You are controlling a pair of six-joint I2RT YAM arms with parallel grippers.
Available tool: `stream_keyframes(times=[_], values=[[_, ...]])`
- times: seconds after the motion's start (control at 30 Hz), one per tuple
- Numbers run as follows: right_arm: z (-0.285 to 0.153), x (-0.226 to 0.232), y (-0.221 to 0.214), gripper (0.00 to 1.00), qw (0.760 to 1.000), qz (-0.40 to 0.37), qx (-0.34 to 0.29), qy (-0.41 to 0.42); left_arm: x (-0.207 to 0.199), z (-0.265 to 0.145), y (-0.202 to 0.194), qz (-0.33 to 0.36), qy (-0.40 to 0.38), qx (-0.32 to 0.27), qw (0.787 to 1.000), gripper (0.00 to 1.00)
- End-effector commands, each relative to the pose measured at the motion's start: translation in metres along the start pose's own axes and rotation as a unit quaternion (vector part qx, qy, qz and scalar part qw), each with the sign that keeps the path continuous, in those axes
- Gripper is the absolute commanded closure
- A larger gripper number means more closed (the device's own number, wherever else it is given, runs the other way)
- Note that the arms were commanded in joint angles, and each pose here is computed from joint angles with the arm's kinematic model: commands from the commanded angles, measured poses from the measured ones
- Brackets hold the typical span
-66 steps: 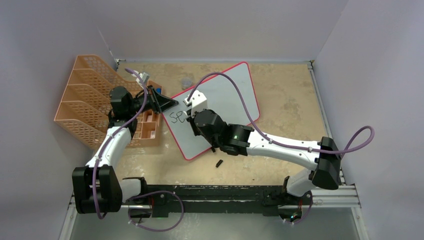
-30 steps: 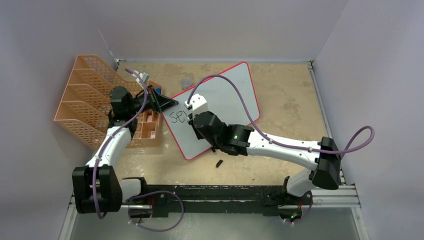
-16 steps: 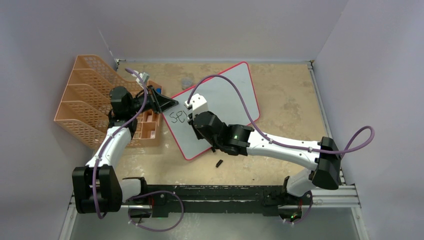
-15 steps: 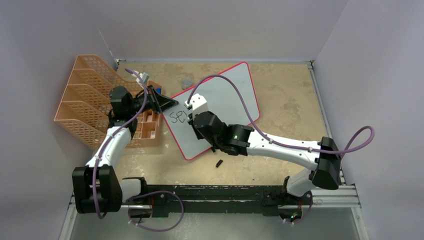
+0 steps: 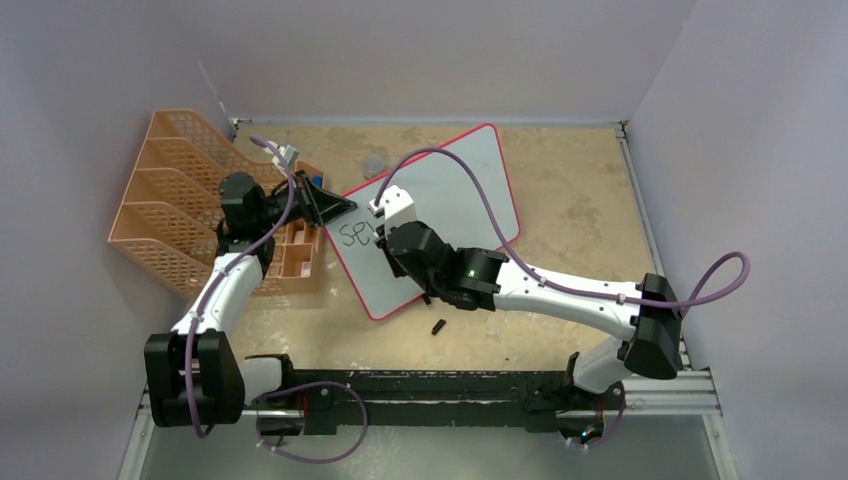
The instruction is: Write a sentence on the whiteboard
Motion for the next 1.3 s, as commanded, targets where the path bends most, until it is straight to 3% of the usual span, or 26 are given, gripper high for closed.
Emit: stream_keyframes(times=[0.0, 1.27], values=[[-0.015, -0.002, 0.043, 1.00, 0.998, 0.029, -0.059, 0.009, -0.007, 0.003, -0.003, 0.016, -0.024, 0.011, 1.000, 1.00], [-0.001, -0.010, 0.048, 1.00, 0.996, 0.018, -0.081, -0.032, -0.008, 0.002, -0.002, 0.020, -0.025, 0.011, 0.999, 1.00]])
Point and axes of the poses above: each gripper's point midway between its finger pads, its own z axis out along the fingers, its own x axis along the line the jaws close on, y = z × x, the point moved 3 cm from there along -z, back along the fingers, and after that the axes turned 2 degrees about z, right-handed, at the moved point
